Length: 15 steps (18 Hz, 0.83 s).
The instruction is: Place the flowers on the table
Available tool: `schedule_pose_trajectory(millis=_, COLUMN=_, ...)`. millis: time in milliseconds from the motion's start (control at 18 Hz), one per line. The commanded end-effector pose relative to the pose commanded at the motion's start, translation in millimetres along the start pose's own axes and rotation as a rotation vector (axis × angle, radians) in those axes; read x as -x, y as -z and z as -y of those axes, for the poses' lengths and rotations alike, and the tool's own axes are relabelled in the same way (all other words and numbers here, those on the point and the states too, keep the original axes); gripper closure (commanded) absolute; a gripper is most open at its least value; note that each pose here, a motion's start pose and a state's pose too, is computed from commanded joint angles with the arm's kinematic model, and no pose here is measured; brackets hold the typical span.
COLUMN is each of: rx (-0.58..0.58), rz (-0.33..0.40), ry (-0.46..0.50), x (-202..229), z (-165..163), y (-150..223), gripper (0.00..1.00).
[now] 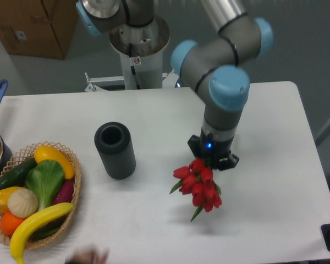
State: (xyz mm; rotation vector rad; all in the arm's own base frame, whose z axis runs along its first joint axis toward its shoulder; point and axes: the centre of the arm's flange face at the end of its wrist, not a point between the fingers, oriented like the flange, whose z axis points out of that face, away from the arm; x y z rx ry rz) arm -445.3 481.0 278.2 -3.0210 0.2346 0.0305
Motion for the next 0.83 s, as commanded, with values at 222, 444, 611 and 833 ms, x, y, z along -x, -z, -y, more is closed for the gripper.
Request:
schedule_pose_trajectory(millis=222, rx=-0.004, rz=0.015, ry=-0.014, x=-3, z=-1, y=1, gripper=0.00)
schedule_pose_trajectory(millis=444, rx=0.044, rz=0.087, ry=-0.017, x=11, z=-22, y=19, gripper=0.00)
schedule_pose_trajectory(millis=611, rx=0.048, rz=0.106, ry=-0.065, x=37, z=-54, y=30, gripper=0.00)
schedule_pose_trajectory(millis=833, rx=0.058, rz=0.096, ry=-0.118, x=50, z=-82, y=28, gripper=0.00)
